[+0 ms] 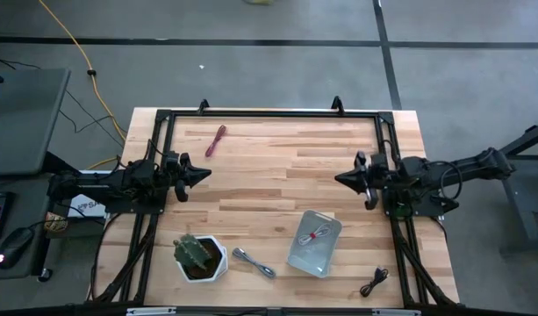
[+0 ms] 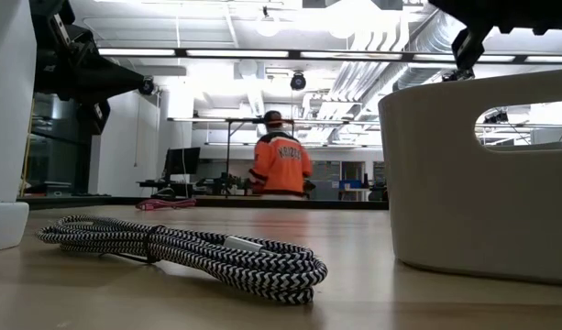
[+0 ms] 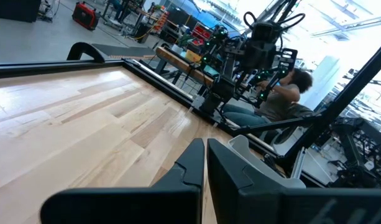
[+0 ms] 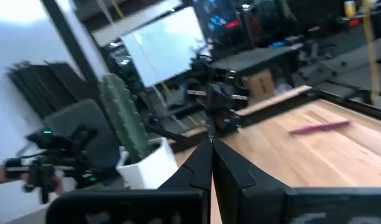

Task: Pick and place USB-C Cables
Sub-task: Put the pink charger cable into the gray bin

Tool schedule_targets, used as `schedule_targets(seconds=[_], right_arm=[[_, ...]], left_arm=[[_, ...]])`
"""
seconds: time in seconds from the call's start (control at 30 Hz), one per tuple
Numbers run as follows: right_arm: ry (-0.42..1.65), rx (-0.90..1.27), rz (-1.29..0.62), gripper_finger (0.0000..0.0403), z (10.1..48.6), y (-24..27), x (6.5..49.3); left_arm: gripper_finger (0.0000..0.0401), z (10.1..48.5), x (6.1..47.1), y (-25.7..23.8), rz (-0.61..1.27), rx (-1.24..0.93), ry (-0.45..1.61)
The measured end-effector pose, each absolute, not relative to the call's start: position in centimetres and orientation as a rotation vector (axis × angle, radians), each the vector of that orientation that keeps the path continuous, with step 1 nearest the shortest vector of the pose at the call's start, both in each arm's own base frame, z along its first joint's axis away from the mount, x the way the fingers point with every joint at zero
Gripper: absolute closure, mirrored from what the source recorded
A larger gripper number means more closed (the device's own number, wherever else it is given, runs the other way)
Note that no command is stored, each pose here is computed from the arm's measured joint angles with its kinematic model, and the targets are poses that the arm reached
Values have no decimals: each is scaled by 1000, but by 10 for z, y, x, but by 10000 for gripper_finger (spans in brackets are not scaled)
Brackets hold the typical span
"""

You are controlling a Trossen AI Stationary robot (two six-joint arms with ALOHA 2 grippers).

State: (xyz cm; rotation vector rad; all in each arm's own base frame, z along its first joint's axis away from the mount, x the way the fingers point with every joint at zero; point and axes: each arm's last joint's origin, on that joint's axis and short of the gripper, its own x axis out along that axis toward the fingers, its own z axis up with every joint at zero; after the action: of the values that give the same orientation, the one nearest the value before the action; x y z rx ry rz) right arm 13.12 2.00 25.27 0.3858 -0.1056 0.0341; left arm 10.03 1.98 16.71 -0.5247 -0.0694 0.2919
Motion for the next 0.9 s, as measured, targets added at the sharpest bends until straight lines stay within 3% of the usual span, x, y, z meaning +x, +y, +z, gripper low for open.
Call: schedule_targets(seconds=[0.9], right_arm=[[-130,416,67,403,249,21,131]], left_arm=[[400,167,100,20,293,-490,-64]])
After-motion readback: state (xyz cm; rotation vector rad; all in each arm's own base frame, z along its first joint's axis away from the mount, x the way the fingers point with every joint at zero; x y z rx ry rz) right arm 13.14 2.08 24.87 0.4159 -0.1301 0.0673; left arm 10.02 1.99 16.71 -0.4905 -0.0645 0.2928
